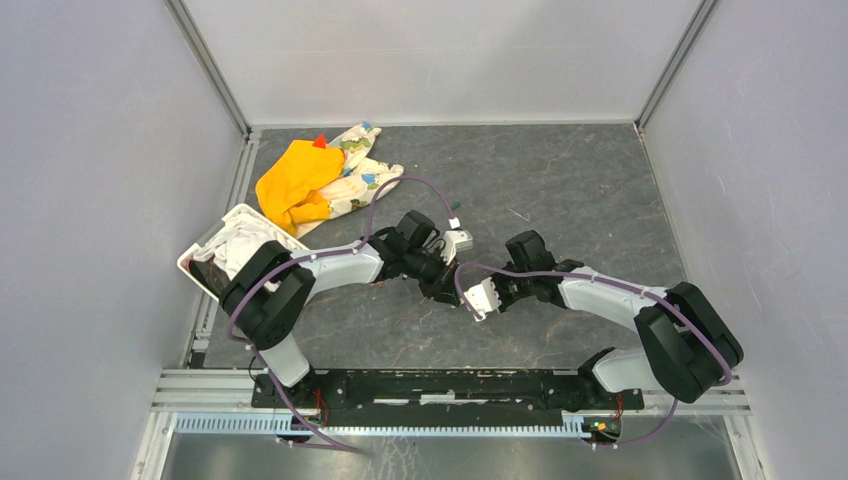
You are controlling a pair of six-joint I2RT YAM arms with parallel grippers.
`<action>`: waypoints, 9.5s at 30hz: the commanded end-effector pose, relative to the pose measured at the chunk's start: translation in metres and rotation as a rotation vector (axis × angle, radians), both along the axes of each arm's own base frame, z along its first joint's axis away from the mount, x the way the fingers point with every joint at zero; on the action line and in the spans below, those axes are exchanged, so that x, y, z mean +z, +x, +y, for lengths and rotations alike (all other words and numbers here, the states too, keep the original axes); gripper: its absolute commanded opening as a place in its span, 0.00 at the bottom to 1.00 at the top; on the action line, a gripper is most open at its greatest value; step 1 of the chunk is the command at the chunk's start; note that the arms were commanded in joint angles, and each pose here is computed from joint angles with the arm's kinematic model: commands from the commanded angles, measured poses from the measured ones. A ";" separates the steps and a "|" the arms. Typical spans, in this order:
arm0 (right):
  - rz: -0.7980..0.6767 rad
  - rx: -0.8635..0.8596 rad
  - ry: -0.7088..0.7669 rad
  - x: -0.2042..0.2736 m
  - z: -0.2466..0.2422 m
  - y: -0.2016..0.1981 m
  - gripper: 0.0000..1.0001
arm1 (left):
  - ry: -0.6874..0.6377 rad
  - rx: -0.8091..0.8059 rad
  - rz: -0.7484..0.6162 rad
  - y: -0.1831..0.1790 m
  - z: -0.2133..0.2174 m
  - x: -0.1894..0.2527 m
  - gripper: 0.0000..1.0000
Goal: Insert the pens into the pen caps
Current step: Insert the pen cap onto the pen, then press the pen cap onto the pen cap.
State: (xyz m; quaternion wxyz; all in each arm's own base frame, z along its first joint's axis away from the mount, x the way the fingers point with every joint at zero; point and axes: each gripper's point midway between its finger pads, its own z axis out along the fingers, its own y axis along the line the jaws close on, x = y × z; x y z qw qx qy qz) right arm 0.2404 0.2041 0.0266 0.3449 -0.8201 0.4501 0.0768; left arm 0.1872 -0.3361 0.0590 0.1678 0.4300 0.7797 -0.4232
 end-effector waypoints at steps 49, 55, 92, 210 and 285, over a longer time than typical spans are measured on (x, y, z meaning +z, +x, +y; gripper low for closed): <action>0.220 0.019 0.280 0.033 0.035 -0.020 0.00 | -0.159 0.228 -0.116 0.048 -0.007 0.090 0.39; 0.293 -0.018 0.423 0.062 0.031 -0.015 0.00 | -0.364 0.361 -0.395 0.067 0.010 0.173 0.46; 0.814 -0.244 1.024 0.221 0.027 -0.020 0.00 | -1.211 0.122 -0.479 0.035 -0.003 0.298 1.00; 0.484 -0.152 1.087 0.260 0.028 0.026 0.00 | -0.372 -0.229 -0.105 -0.126 -0.054 -0.024 0.02; 0.744 -0.179 1.033 0.249 0.036 -0.005 0.00 | -0.950 0.453 -0.443 0.023 -0.019 0.303 1.00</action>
